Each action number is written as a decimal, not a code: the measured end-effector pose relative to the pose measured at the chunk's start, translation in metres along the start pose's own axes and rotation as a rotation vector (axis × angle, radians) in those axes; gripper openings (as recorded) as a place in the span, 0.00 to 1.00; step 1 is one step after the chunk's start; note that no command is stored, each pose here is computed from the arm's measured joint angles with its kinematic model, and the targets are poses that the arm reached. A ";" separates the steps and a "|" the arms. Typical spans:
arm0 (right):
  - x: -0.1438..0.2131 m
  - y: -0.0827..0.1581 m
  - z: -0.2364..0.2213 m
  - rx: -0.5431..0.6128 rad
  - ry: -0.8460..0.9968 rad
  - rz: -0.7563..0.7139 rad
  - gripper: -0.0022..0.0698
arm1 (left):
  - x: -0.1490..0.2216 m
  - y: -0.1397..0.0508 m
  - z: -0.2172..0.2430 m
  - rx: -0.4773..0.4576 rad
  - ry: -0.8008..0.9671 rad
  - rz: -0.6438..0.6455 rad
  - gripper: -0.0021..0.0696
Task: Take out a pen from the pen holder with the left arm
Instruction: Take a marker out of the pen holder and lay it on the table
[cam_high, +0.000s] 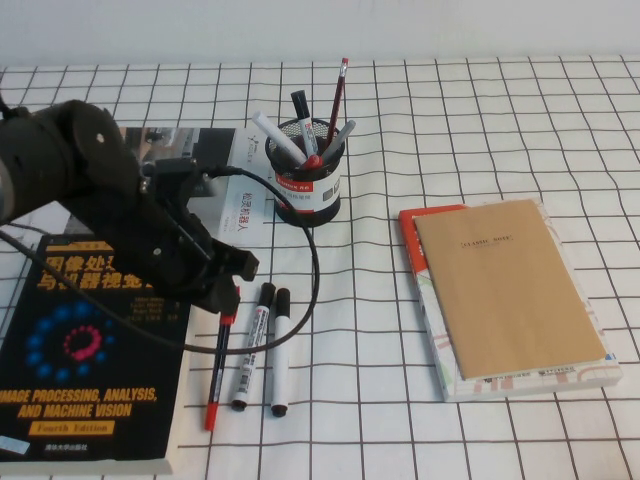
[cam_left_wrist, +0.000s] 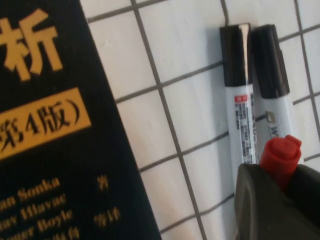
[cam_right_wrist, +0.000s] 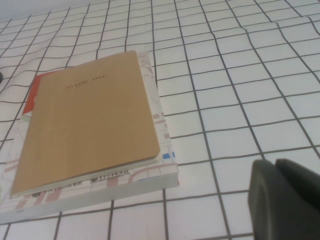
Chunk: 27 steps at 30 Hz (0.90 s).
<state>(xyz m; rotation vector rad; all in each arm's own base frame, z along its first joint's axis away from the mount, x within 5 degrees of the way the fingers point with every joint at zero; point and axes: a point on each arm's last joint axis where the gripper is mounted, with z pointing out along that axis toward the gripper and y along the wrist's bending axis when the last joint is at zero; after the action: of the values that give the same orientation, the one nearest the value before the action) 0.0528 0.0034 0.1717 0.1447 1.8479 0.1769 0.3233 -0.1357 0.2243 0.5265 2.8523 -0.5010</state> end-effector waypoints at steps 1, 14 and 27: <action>0.000 0.000 0.000 0.000 0.000 0.000 0.01 | -0.004 0.001 0.005 0.005 0.014 -0.003 0.13; 0.000 0.000 0.000 0.000 0.000 0.000 0.01 | -0.021 0.013 0.045 0.018 0.034 -0.052 0.12; 0.000 0.000 0.000 0.000 0.000 0.000 0.01 | -0.025 0.014 0.045 0.008 -0.004 -0.060 0.19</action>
<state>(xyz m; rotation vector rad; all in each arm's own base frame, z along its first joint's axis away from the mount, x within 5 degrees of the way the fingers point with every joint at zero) 0.0528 0.0034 0.1717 0.1447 1.8479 0.1769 0.3571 -0.1476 0.1851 0.4422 2.8702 -0.5239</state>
